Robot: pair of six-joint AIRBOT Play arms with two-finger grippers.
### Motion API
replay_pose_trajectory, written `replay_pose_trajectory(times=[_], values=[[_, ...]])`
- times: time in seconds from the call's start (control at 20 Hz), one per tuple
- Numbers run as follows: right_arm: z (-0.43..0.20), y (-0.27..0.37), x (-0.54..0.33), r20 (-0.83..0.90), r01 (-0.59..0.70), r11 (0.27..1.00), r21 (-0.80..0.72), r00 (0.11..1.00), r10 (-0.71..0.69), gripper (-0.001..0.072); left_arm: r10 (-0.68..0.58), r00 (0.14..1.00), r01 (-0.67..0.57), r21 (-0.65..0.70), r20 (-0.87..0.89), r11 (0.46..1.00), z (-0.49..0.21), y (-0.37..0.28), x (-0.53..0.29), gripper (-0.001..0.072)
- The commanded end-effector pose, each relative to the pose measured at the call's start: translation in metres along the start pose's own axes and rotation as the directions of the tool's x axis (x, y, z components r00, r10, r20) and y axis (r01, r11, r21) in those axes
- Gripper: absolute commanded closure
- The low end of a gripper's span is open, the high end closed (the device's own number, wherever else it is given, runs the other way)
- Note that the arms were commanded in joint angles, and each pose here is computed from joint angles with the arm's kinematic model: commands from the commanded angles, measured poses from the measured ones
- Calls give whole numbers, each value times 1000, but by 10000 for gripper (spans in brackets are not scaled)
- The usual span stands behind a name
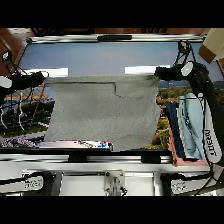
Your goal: Fold the shirts.
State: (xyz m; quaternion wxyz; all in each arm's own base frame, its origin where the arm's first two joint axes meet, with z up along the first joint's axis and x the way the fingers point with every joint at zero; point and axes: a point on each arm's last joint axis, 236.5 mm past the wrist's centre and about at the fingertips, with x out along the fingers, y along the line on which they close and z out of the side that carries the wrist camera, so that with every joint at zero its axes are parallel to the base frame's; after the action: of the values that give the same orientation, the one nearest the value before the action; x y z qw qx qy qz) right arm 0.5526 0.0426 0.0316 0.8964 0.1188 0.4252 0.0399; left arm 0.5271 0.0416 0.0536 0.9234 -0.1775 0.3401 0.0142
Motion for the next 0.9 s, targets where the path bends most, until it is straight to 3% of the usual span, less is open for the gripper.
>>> replay_pose_trajectory(times=[0.0,0.15,0.4,0.55,0.85], values=[[-12,0,20,-32,-16,999,48,999,18,647,12,1000,-12,-24,1,1000,-10,6,33,674],[-45,2,13,-177,-13,998,58,984,23,647,11,997,-13,-30,-72,999,-32,9,42,675],[-129,-6,-17,-521,43,999,-31,852,-52,647,-14,963,1,-48,-270,999,-77,14,33,674],[-147,-14,-19,-558,118,986,-120,814,-165,647,-37,903,2,-80,-427,997,-116,21,24,674],[-191,-10,-10,-623,142,985,-96,763,-170,647,-36,847,-12,-87,-531,996,-146,30,18,674]])
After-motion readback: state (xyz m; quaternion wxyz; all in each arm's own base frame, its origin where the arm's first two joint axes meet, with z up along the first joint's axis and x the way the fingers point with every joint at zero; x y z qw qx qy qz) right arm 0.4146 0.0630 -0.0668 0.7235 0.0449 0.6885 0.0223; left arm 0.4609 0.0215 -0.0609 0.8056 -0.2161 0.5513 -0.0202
